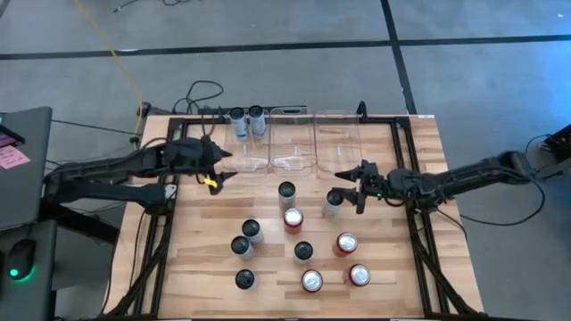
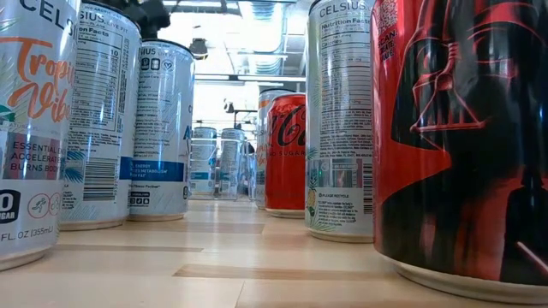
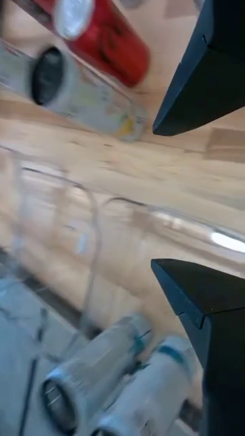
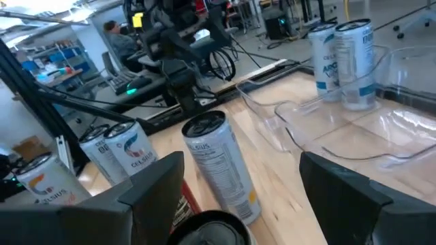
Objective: Sort soda cans
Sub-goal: Put the white-blue soda can into the left transparent bin
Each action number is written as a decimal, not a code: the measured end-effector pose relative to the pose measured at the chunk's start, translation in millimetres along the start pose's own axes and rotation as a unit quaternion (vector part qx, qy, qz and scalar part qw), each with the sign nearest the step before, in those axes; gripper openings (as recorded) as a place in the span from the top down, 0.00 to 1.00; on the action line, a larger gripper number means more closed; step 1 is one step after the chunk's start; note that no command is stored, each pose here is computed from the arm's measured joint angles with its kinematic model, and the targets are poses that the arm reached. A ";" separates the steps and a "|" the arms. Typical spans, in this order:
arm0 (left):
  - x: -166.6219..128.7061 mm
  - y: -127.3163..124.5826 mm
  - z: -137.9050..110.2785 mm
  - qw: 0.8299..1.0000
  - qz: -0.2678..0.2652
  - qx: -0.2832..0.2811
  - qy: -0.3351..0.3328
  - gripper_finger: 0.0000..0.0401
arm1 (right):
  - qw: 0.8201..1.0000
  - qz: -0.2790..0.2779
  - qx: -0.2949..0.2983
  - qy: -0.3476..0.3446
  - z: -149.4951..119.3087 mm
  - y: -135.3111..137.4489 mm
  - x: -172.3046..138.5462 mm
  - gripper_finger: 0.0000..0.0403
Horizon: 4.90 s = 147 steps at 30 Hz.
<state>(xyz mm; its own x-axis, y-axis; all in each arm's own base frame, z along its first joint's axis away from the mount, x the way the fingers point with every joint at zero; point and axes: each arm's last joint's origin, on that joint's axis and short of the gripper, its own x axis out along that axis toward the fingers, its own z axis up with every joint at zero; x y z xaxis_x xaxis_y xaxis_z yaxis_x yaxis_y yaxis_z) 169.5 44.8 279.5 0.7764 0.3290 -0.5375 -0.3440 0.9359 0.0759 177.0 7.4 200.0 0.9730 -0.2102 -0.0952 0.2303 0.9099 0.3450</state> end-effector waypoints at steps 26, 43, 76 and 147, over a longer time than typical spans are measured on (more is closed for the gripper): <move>-17.6 -87.0 -2.0 0.979 -0.184 0.074 -0.044 0.37 | 0.999 -0.025 0.002 0.037 -17.8 -5.6 17.9 0.22; 7.7 -121.7 7.6 0.969 -0.226 0.086 -0.045 0.15 | 0.998 -0.033 0.037 0.031 -17.4 -6.1 17.9 0.22; 37.5 -147.5 66.0 0.950 -0.122 -0.139 0.251 0.15 | 0.997 -0.035 0.043 0.053 -21.8 -4.8 16.7 0.22; 80.1 -164.6 43.5 0.932 -0.064 -0.038 0.356 0.37 | 0.997 0.003 0.030 0.069 -28.2 9.7 11.9 0.22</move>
<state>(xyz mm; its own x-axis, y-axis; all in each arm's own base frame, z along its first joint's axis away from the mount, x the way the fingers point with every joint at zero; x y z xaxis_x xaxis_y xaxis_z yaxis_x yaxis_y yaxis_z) 311.3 -77.4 260.5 0.2757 0.0240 -0.9609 -0.3306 0.9411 -0.0714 190.4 23.8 175.9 0.9645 -0.1493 -0.2179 0.2281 0.8869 0.4017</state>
